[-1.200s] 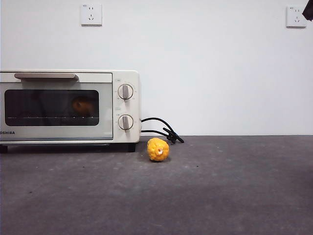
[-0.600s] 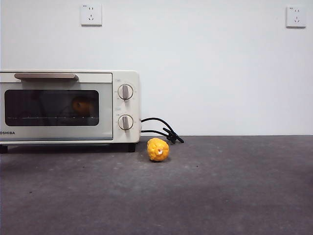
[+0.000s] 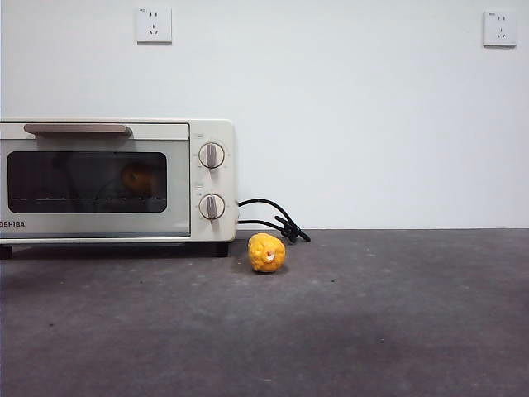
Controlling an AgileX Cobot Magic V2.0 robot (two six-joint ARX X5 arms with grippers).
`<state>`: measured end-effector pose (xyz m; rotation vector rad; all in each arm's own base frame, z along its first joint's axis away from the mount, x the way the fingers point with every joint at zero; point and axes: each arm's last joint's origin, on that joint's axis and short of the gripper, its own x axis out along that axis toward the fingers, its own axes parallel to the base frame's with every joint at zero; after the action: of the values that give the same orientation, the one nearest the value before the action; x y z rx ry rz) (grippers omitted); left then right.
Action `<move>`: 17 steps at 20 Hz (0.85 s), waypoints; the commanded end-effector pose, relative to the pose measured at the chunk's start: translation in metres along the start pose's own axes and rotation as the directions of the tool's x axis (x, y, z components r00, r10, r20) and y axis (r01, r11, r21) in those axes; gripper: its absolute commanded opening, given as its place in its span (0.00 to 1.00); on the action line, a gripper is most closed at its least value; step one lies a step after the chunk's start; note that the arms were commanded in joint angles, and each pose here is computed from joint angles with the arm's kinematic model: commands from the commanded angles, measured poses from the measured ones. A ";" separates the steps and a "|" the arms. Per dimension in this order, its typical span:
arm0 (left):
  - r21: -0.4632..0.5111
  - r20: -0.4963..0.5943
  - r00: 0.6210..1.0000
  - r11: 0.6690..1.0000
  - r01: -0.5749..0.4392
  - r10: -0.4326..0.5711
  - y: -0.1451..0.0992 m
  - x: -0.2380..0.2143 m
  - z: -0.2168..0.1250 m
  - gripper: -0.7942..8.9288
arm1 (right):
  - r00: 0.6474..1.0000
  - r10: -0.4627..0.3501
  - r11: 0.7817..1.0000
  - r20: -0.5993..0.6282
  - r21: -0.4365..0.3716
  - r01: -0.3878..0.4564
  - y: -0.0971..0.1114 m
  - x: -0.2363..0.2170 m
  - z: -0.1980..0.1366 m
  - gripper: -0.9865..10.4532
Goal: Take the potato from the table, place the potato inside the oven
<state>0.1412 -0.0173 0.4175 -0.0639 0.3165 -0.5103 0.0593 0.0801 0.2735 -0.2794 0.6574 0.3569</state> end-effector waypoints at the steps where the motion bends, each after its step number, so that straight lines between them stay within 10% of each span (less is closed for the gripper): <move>1: 0.248 0.043 0.995 0.963 -0.103 0.095 -0.005 -0.011 0.002 0.08 | 1.000 -0.002 1.000 0.004 0.010 0.002 0.000 0.000 0.000 0.09; 10: 0.414 0.260 0.960 0.885 -0.212 0.109 -0.017 -0.035 0.009 0.08 | 1.000 -0.002 1.000 0.004 0.010 0.002 0.000 0.000 0.000 0.09; 17: 0.401 0.322 0.933 0.870 -0.288 0.160 -0.012 -0.023 -0.072 0.08 | 1.000 -0.002 1.000 0.004 0.010 0.002 0.000 0.000 0.000 0.09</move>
<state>0.0922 -0.0152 0.3644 0.3389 -0.0867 -0.3320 0.0593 0.0801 0.2735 -0.2794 0.6574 0.3569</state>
